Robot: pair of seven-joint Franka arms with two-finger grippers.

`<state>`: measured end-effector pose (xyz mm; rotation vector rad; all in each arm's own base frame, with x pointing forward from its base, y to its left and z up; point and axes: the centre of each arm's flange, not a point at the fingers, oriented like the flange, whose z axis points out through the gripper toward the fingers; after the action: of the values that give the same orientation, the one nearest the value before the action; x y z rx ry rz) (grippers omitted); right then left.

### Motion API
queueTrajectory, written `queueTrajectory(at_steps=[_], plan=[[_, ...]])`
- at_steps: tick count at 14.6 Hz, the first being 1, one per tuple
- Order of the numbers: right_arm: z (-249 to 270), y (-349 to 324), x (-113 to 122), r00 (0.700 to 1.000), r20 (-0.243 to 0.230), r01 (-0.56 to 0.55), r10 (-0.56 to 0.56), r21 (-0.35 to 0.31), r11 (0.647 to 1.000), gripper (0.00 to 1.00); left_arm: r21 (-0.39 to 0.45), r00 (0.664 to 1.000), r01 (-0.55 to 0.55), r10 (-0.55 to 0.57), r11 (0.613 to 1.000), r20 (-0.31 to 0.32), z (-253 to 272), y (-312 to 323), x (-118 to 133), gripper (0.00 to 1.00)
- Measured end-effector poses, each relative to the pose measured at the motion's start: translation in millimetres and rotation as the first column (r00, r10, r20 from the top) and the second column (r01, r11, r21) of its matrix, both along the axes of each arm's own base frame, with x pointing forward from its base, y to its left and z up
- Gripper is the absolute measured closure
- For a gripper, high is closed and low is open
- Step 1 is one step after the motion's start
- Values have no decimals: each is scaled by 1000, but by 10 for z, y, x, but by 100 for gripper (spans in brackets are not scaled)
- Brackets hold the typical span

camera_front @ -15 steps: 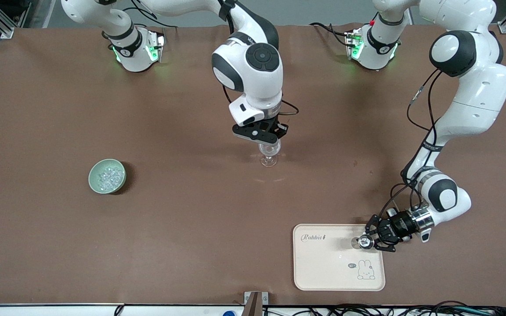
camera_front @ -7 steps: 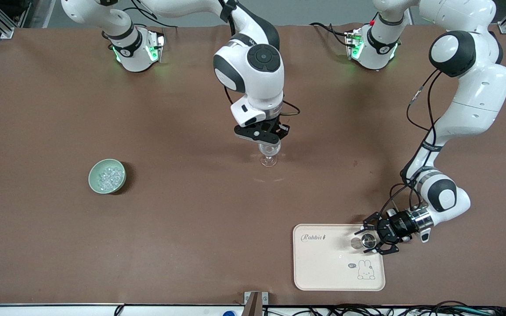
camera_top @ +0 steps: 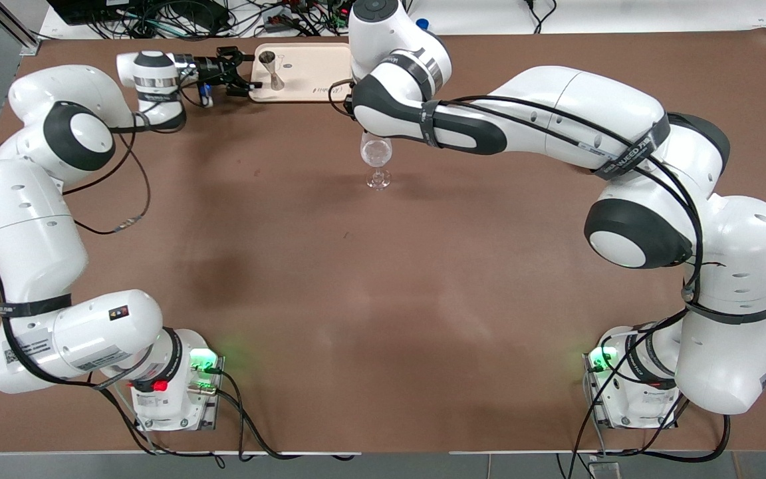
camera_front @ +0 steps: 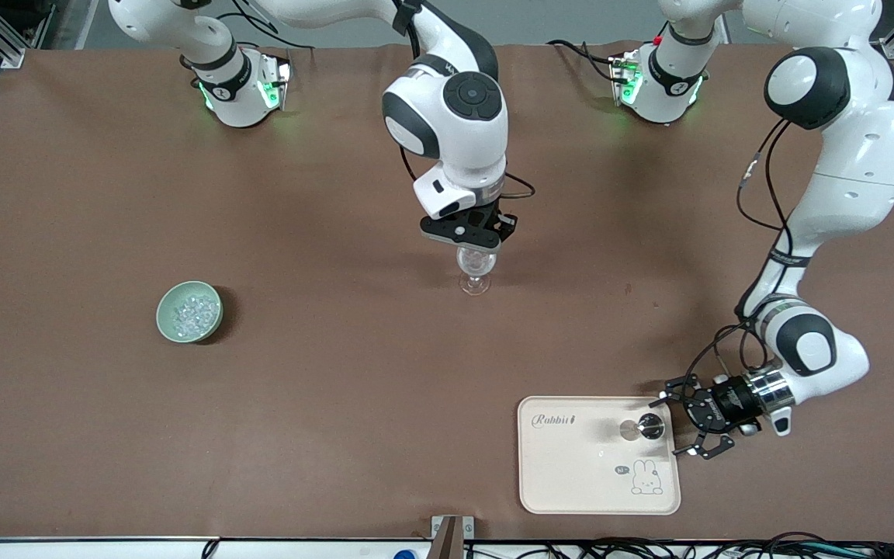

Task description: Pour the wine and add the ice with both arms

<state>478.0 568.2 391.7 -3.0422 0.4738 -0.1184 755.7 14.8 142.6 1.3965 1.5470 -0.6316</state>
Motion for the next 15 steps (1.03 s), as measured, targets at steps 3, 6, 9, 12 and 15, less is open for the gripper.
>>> queueTrajectory(at_steps=[3,6,9,12,15], plan=[[9,-10,16,1000,3,0,0,0,1000,48,135,992,127,-127,983,-4,337,166,-9,0],[154,-158,169,1000,16,-7,7,-12,1000,47,285,959,275,-283,918,-15,747,302,-54,0],[686,-809,532,999,9,-31,31,-82,996,38,426,907,393,-420,815,-34,1361,272,-100,0],[1450,-1905,935,998,48,-28,33,-94,995,16,546,845,476,-530,689,-68,2007,113,-187,0],[1990,-3127,1091,996,69,-53,60,-90,994,6,655,767,535,-631,534,-112,2592,-230,-310,0]])
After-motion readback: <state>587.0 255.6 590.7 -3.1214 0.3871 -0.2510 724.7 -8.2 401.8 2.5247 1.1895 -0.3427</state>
